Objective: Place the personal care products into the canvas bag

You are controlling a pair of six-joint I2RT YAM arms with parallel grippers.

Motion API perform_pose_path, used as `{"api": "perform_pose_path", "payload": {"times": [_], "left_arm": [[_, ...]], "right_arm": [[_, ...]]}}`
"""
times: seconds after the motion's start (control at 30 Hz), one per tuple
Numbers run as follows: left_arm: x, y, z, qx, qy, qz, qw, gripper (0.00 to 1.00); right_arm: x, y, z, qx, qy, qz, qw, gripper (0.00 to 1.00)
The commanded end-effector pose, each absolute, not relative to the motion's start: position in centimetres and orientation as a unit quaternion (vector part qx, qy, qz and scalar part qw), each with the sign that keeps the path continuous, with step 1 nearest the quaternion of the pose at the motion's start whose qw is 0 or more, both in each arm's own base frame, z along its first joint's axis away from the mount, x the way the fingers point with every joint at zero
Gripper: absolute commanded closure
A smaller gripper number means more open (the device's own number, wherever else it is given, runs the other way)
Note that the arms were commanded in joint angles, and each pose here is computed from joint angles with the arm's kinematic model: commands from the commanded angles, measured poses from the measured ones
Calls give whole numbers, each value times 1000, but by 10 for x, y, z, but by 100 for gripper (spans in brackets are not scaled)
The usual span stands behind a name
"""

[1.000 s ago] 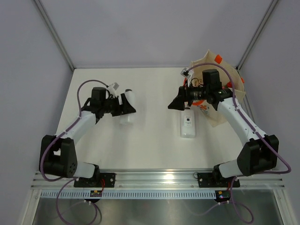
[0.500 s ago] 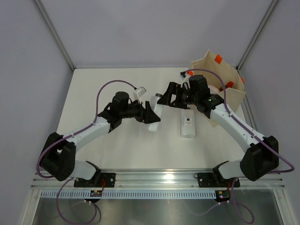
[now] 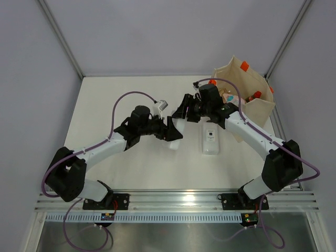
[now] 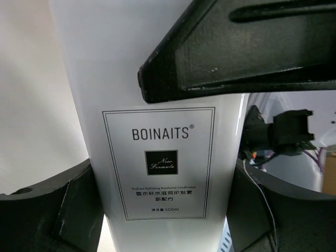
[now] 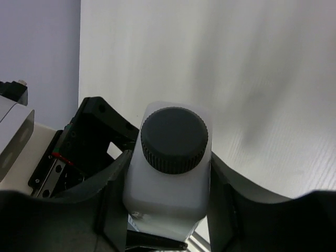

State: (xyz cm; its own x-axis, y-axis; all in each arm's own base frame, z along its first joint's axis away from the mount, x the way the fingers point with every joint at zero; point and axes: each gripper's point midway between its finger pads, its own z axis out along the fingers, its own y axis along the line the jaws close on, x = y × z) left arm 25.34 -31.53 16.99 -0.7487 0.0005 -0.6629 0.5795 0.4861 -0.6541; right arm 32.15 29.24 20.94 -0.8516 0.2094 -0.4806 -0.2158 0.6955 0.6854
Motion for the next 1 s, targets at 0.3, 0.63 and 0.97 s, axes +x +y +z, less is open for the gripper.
{"api": "perform_pose_path", "payload": {"times": [0.3, 0.63, 0.97], "left_arm": [[259, -323, 267, 214, 705, -521, 432, 1], [243, -272, 291, 248, 717, -414, 502, 1], [241, -237, 256, 171, 759, -366, 511, 1]], "right_arm": [[325, 284, 284, -104, 828, 399, 380, 100], [359, 200, 388, -166, 760, 393, 491, 100], [438, 65, 458, -131, 746, 124, 641, 100]]}}
